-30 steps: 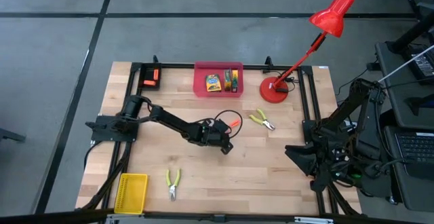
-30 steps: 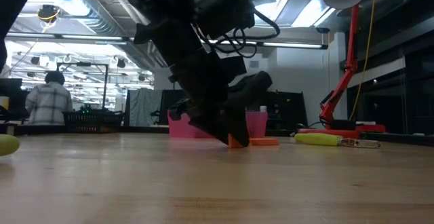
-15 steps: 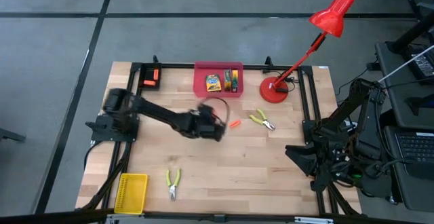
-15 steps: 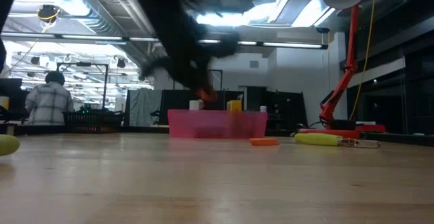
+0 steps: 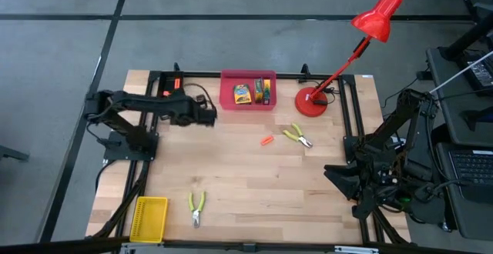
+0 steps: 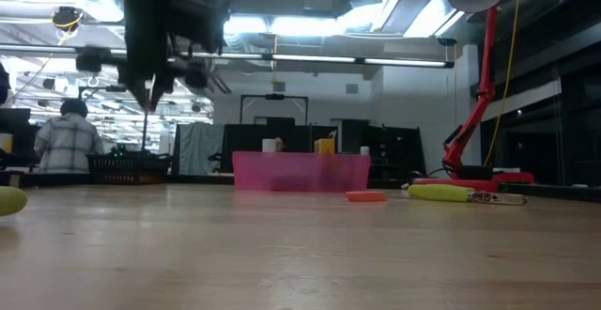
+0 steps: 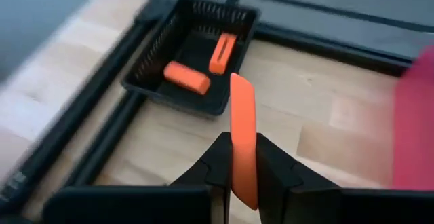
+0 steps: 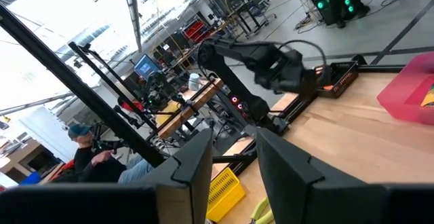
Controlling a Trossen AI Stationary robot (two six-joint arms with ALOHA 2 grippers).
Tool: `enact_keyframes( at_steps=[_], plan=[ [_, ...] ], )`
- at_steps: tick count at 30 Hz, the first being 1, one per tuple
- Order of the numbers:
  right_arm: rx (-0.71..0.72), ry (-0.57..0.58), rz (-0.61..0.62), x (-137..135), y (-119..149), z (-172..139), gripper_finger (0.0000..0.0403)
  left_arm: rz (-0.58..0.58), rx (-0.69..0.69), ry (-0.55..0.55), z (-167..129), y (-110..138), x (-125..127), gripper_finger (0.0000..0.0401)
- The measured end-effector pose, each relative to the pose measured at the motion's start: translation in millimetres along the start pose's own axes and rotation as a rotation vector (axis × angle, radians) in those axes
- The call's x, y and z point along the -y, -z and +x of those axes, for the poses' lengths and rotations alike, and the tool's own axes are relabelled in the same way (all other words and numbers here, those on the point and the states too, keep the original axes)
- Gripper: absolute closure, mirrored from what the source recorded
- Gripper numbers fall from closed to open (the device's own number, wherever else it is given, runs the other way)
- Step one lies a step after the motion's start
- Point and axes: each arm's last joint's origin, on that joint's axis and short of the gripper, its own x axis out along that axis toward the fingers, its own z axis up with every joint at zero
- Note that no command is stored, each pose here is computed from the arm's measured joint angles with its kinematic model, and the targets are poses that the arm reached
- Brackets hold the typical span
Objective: Pick & Place School Supplies
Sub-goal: Put the orange eraser into the black bin
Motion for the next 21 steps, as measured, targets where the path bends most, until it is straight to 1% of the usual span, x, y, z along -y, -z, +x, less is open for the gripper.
enact_keyframes(
  at_steps=[4, 5, 8, 11, 16, 21],
  plan=[
    [0.001, -0.001, 0.019, -1, -1, 0, 0.0282, -0.106, -0.090, 0.015, 38, -12, 0, 0.0372],
    [0.004, 0.001, 0.024, -1, -1, 0, 0.0282, -0.117, -0.113, 0.029, 49, -16, 1, 0.0372],
    [0.019, 0.012, 0.048, -2, -2, 0, 0.0282, -0.103, -0.191, 0.068, 80, -29, 2, 0.0372],
    [0.030, 0.019, 0.067, -3, -4, 0, 0.0282, -0.124, -0.219, 0.056, 102, -43, -3, 0.0372],
    [0.070, 0.053, 0.087, -3, -6, 0, 0.0282, -0.142, -0.239, 0.025, 127, -66, -14, 0.0372],
    [0.079, 0.062, 0.092, -2, -6, 3, 0.0282, -0.137, -0.275, 0.019, 142, -79, -24, 0.0372]
  ],
)
